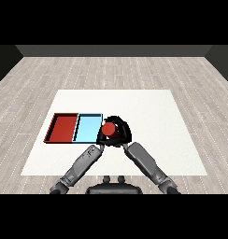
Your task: Pick the red can and put it in the red box
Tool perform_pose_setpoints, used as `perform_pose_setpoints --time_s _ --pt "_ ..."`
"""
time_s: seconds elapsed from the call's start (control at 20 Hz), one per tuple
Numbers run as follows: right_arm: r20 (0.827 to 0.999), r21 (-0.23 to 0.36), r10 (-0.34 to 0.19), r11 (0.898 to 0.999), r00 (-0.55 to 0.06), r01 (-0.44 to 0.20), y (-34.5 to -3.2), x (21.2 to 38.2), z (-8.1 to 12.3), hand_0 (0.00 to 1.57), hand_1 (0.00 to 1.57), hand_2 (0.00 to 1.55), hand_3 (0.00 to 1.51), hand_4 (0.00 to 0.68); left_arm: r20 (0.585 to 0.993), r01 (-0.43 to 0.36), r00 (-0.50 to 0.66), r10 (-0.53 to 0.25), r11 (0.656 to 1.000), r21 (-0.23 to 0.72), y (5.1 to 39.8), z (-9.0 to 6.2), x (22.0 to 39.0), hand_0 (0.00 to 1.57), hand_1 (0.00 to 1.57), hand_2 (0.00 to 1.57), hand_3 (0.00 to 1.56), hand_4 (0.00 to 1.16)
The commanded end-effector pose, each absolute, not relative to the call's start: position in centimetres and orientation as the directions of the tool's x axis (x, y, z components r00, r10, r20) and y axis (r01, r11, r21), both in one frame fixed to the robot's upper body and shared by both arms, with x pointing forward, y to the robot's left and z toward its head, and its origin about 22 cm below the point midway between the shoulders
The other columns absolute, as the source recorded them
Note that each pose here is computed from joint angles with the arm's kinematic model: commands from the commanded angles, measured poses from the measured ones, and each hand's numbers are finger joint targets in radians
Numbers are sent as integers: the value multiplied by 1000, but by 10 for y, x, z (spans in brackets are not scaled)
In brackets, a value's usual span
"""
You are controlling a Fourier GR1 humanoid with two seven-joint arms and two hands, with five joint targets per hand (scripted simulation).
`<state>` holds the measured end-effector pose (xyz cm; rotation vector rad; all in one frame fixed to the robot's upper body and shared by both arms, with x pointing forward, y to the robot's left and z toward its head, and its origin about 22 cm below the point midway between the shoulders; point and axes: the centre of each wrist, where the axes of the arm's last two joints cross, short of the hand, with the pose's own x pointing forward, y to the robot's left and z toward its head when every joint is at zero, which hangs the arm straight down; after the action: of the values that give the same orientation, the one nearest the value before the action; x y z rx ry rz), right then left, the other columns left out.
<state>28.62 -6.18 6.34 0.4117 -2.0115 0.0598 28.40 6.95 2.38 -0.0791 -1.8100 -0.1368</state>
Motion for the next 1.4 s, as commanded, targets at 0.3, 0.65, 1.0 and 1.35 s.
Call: perform_pose_setpoints --time_s 0.3,0.65,1.0,1.35 --pt "861 102 -253 936 -442 -336 -72 289 84 0 0 0 0 0 960 117 -278 -22 992 57 56 42 287 1571 1571 1571 1487 1147" --pt "851 70 -192 964 -490 -256 -80 292 84 0 0 0 0 0 967 118 -253 -27 991 58 57 37 291 1571 1571 1571 1483 1147" --pt "760 137 -227 972 -610 -191 -143 281 136 0 0 0 0 0 980 80 -197 -15 996 31 80 -4 274 1571 1571 1571 1491 1118" --pt "779 164 -166 985 -605 -59 -200 267 132 0 0 0 0 0 962 30 -267 -59 997 70 111 23 283 1571 1571 1571 1462 1130"
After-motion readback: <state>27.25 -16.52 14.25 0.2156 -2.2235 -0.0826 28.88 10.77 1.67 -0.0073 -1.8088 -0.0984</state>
